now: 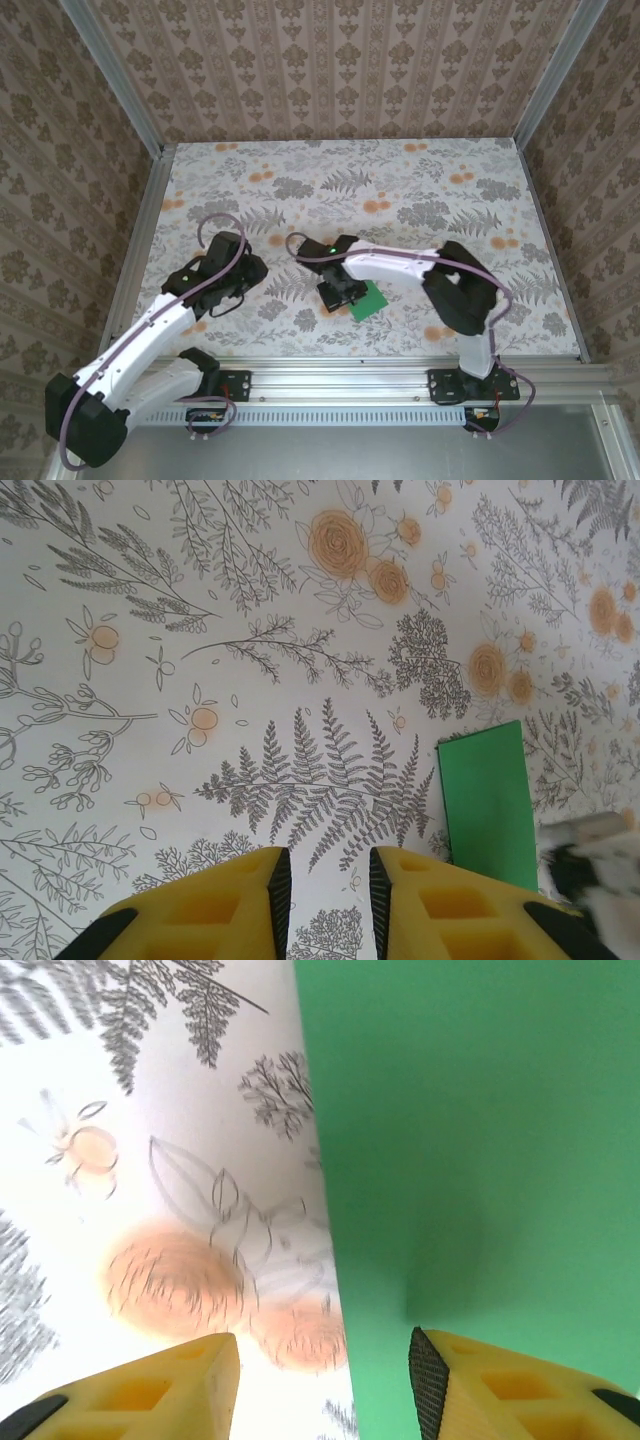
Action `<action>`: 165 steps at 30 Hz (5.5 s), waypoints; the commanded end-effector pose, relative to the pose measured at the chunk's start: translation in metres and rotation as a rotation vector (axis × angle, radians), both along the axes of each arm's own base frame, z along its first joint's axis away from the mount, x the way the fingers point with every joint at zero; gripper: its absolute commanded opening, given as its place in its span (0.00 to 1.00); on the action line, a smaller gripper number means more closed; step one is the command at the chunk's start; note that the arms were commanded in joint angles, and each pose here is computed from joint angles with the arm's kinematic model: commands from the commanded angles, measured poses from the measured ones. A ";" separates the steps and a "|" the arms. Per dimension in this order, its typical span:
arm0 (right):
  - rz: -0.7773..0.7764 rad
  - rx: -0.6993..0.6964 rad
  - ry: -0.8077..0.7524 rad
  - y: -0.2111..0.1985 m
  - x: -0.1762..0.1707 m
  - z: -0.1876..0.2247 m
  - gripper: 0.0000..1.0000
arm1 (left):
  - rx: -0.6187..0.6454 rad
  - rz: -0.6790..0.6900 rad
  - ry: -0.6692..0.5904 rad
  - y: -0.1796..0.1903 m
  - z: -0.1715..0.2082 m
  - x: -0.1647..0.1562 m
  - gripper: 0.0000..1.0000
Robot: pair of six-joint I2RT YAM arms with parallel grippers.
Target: Fold a paper plane with a square sheet of paper (pick it up from the middle)
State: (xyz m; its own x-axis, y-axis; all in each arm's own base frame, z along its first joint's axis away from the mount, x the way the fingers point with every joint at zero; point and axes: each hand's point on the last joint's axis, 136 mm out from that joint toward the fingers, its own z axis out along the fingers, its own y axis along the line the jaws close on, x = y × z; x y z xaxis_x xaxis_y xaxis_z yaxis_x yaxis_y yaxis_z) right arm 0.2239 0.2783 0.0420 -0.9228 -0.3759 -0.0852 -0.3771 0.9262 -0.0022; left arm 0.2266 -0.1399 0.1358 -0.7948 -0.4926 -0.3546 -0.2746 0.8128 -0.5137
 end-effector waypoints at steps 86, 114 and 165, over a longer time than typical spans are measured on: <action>-0.395 0.722 0.188 -0.063 0.032 -0.016 0.27 | 0.225 -0.714 0.331 -0.179 -0.116 0.002 0.02; -0.722 0.842 0.218 -0.064 0.035 -0.016 0.03 | 0.606 -1.061 -0.168 -0.195 -0.054 -0.073 0.52; -0.559 0.708 0.074 -0.093 0.057 0.032 0.25 | 0.525 -1.209 -0.161 -0.234 -0.069 -0.080 0.00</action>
State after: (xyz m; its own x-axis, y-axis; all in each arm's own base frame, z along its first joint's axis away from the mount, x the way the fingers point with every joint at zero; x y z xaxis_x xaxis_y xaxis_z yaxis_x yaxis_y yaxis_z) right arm 0.2792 0.1887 0.0619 -0.9529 0.3029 -0.0134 0.2163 0.7103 0.6699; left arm 0.1518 -0.3712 0.0563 -0.5389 0.7421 -0.3986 0.7903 0.6092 0.0658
